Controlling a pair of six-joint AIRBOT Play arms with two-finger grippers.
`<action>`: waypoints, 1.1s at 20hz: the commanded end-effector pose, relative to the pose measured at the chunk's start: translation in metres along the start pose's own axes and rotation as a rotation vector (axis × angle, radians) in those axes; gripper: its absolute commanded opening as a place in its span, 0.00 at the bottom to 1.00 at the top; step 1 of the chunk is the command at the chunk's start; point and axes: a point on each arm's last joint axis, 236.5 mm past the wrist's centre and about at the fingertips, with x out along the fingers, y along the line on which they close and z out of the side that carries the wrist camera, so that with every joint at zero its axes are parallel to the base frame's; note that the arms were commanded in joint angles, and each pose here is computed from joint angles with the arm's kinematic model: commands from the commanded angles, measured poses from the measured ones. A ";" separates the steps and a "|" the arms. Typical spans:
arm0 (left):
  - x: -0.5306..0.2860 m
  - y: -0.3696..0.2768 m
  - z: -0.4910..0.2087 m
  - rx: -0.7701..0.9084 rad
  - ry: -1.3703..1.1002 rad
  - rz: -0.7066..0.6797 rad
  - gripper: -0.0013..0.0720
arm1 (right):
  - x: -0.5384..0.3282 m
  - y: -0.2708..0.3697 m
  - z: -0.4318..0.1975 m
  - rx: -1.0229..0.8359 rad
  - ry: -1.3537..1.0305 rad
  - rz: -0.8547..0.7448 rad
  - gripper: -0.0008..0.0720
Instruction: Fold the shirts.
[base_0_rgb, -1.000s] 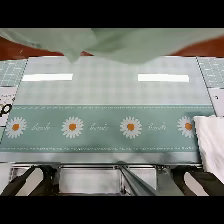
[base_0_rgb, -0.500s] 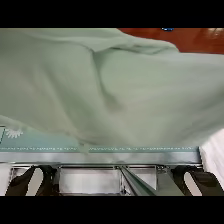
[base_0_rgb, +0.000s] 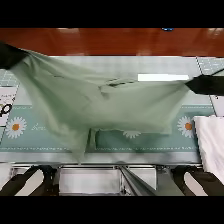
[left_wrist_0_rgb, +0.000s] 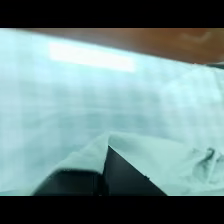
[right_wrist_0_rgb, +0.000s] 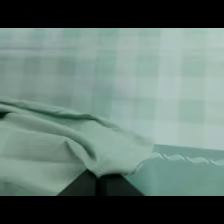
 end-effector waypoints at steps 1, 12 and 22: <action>0.099 0.077 -0.020 -0.138 0.078 0.067 0.04 | 0.101 -0.024 0.009 0.123 0.056 0.049 0.04; 0.166 0.130 -0.029 -0.273 0.260 -0.006 0.71 | 0.170 -0.047 0.072 0.329 0.144 0.191 0.58; -0.008 0.199 -0.167 -0.519 0.328 0.300 0.71 | 0.078 -0.105 -0.090 0.434 0.230 0.053 0.57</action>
